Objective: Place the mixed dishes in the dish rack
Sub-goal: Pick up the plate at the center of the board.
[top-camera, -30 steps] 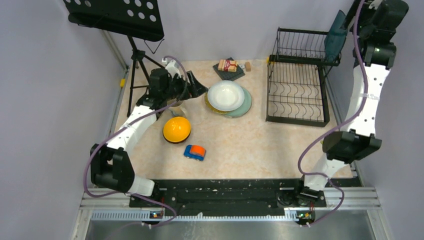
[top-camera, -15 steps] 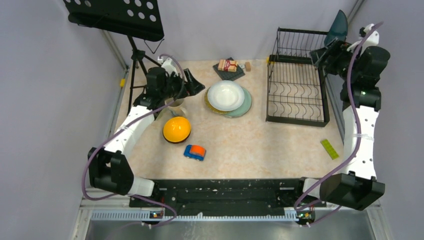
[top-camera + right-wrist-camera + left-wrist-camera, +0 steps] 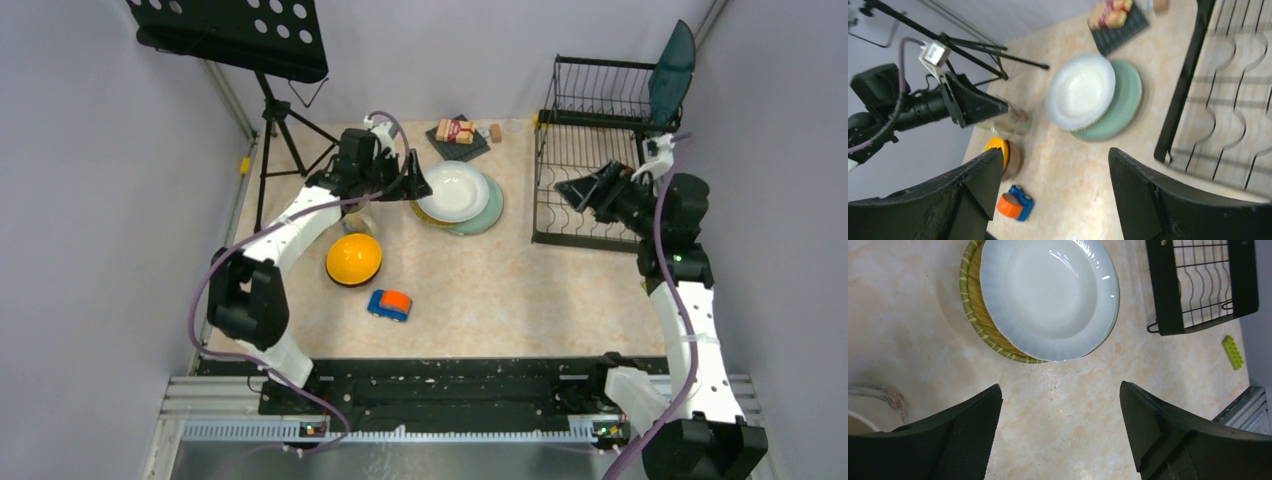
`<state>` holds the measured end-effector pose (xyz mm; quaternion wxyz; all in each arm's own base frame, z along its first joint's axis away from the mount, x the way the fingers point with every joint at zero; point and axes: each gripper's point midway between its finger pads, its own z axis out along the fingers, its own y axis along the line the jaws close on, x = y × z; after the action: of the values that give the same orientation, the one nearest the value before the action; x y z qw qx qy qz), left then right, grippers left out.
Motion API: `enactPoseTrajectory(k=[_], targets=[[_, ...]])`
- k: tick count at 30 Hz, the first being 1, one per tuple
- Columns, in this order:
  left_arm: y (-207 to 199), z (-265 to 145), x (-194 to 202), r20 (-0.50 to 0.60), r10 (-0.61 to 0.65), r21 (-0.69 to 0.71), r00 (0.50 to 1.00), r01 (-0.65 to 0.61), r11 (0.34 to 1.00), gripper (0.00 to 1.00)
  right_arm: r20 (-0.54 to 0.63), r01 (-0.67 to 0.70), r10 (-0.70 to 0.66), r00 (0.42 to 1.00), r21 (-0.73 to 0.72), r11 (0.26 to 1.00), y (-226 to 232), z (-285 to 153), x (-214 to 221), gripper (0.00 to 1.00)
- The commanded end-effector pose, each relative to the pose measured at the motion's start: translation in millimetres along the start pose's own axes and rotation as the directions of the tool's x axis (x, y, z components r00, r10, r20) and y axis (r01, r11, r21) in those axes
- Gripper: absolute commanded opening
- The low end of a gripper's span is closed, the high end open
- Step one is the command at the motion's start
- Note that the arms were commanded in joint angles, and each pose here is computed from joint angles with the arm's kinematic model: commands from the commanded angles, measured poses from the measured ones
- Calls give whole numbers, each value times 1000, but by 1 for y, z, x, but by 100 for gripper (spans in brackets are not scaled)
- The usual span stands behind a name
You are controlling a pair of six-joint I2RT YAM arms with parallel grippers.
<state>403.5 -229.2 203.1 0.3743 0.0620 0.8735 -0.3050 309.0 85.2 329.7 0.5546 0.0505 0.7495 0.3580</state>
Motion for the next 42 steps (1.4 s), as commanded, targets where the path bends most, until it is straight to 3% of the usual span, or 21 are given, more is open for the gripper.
enactPoseTrajectory(k=[1,8,15,31,42], targets=[[7,19,-6,-24,31,-19,999,-32,999,90,-49,-147,149,988,49,988,-22,6,38,79],[16,50,-1,-82,2,-30,997,-4,1000,84,-145,-136,153,978,120,983,-41,9,59,71],[31,79,12,-111,-50,-53,993,45,998,74,-154,-163,182,971,132,978,-45,19,54,69],[45,111,7,-46,-90,-66,995,87,994,56,-191,-202,236,953,184,962,-59,21,73,66],[53,124,11,-7,-123,-64,992,123,990,52,-204,-216,256,945,199,956,-65,24,77,66]])
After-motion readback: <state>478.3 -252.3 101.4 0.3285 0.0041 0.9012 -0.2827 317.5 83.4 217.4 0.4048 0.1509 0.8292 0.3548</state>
